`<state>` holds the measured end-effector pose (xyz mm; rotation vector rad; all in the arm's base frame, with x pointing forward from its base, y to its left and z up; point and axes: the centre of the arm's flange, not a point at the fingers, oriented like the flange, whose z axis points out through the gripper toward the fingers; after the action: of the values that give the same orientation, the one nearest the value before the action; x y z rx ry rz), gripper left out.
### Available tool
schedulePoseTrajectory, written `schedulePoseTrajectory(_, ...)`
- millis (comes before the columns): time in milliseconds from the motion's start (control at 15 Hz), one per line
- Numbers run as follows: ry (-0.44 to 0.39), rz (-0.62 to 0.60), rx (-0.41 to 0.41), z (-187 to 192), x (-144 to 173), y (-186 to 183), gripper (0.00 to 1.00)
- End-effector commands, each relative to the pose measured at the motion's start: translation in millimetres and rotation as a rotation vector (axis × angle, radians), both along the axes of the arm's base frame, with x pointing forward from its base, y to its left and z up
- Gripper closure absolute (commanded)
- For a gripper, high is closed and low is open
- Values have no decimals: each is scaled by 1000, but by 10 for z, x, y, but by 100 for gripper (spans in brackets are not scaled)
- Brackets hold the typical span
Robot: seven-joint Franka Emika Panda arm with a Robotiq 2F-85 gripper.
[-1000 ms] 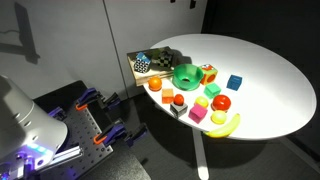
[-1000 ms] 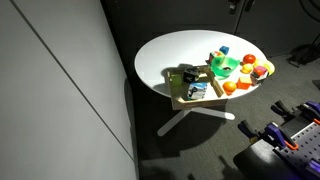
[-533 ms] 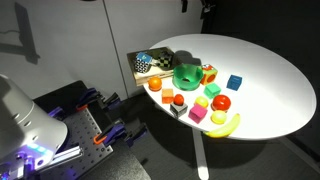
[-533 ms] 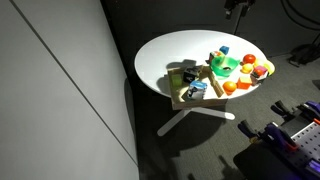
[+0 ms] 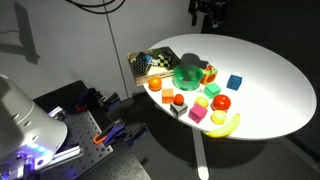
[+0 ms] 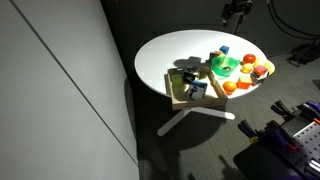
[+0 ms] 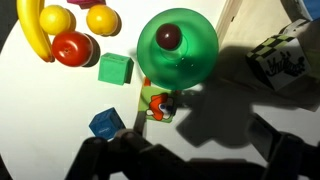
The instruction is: Pick up the square plush toy from the table and put it in the green bowl
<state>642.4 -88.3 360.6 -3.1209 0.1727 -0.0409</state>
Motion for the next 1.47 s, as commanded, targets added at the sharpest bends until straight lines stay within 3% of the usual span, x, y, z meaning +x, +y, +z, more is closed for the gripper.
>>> schedulePoseTrajectory(0,-16,-36,-26,-115,181,-104,0)
schedulePoseTrajectory(1067,-1,-34,-12,-339,137,-135,0)
schedulePoseTrajectory(1400,12,-33,-10,-568,251,-130,0)
